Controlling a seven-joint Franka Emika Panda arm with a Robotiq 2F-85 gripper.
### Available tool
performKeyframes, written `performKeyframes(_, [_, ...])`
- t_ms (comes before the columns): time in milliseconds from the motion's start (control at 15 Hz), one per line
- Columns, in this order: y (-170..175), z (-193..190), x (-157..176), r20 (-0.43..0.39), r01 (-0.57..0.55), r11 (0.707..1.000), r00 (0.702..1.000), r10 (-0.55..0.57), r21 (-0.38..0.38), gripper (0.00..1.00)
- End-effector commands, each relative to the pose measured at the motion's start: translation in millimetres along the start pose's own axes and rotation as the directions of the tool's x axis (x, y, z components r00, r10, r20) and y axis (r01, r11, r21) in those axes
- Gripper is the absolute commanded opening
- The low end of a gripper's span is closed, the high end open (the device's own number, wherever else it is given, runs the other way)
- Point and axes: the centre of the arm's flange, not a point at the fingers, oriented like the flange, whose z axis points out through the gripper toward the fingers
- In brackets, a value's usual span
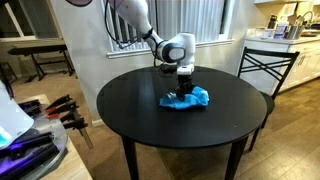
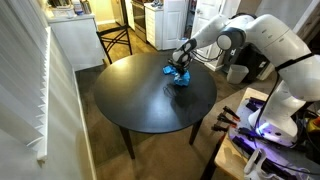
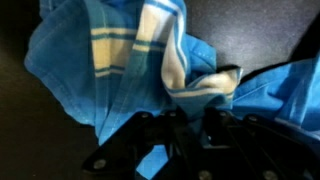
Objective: Use the towel to wipe the table
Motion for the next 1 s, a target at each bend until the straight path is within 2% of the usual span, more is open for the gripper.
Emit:
performKeyframes(0, [46.4,15.1,-17.9,-0.090,-0.038,0.990,0.996,0.025,-0.137,0.07])
performKeyframes(200, [68.7,9.0,-18.0,-0.122,-0.084,0.980,0.991,0.062,-0.179,0.07])
performKeyframes(467, [81.3,5.7,-24.7,-0.116,-0.061,0.967,0.993,0.033,-0.246,0.07])
performKeyframes(867, [96.3,18.9,-31.2,-0.101,-0.012,0.923,0.994,-0.030,-0.384,0.07])
performKeyframes(933, [75.1,7.8,-27.5,-0.109,-0.022,0.945,0.994,-0.014,-0.325,0.15])
